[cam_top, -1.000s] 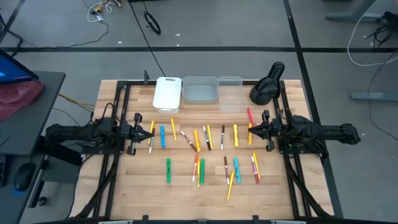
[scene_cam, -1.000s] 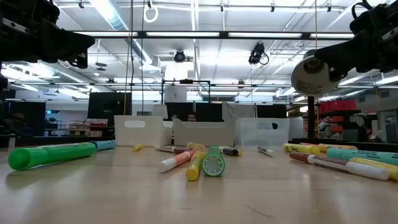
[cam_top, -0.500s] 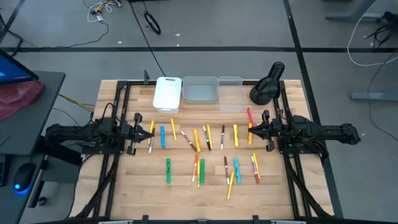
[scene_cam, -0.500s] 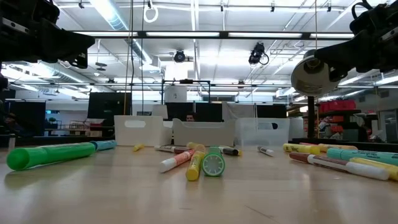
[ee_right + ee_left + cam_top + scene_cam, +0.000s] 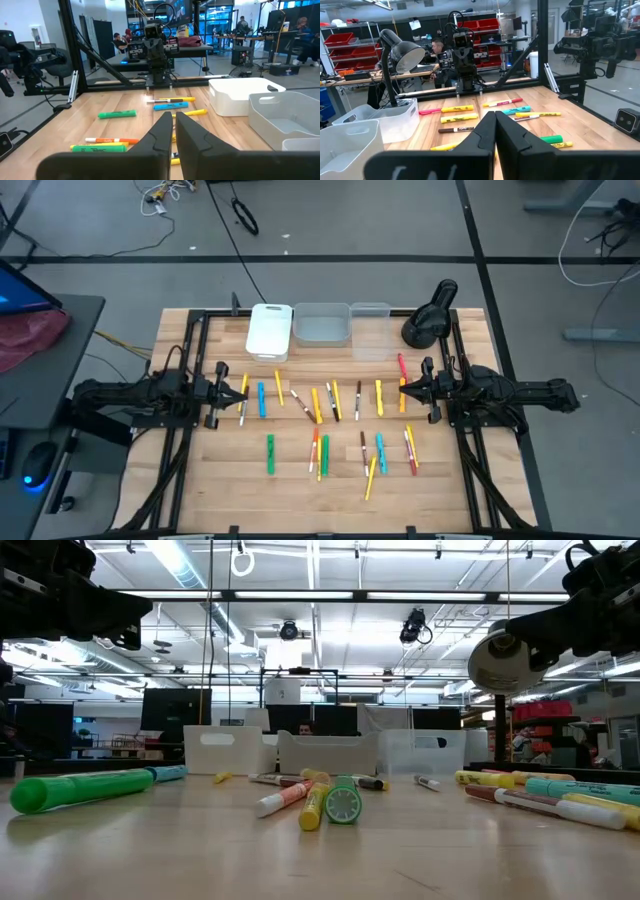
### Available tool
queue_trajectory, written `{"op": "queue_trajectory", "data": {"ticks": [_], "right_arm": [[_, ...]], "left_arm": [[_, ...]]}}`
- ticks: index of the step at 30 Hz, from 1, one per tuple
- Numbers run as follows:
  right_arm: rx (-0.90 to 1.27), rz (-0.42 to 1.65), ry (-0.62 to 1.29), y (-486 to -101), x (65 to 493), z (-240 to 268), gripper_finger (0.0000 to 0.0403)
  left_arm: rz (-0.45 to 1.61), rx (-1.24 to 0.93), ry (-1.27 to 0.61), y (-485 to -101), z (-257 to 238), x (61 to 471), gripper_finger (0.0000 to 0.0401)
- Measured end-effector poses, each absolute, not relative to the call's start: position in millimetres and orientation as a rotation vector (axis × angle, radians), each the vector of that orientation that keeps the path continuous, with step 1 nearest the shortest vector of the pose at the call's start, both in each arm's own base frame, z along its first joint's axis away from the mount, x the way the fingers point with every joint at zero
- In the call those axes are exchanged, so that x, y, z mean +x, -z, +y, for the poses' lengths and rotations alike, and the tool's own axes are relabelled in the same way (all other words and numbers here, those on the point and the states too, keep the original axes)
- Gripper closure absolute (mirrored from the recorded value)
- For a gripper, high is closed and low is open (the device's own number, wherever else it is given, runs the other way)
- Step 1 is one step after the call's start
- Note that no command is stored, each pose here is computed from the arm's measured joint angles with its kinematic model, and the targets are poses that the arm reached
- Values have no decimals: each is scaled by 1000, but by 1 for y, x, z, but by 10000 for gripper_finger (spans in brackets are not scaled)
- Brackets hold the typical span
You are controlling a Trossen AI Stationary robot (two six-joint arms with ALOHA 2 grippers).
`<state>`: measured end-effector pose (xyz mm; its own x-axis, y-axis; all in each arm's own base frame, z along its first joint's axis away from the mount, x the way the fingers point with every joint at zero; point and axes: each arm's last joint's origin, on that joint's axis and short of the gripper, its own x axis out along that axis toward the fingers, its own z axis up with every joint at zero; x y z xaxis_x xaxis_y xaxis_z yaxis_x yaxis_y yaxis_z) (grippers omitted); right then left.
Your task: Pick & Place Markers
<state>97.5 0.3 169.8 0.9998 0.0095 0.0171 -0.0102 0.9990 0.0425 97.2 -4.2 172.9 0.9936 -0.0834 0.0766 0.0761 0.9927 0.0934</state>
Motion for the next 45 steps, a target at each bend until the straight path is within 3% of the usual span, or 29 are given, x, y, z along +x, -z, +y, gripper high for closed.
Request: {"op": "queue_trajectory", "data": {"ticks": [5,11,15,21,28,32,39,45], "right_arm": [[32,-17,-9,-170,97,0,376],[-139,-20,-7,-170,97,0,376],[-95,-93,-4,-177,97,0,376],[151,-443,-34,-210,88,0,376],[225,-861,37,-242,64,-4,376],[371,-755,140,-253,69,-7,376],[528,-351,239,-291,101,-9,399],[620,68,321,-319,154,-8,401]], "left_arm": [[-80,90,80,-173,-4,97,389],[-80,90,80,-173,-4,97,389],[-81,90,80,-173,-4,97,389],[-80,90,80,-173,-4,97,389],[-80,90,80,-173,-4,97,389],[-80,90,80,-173,-4,97,389],[-80,90,80,-173,-4,97,389],[-81,90,80,-173,-4,97,389]]}}
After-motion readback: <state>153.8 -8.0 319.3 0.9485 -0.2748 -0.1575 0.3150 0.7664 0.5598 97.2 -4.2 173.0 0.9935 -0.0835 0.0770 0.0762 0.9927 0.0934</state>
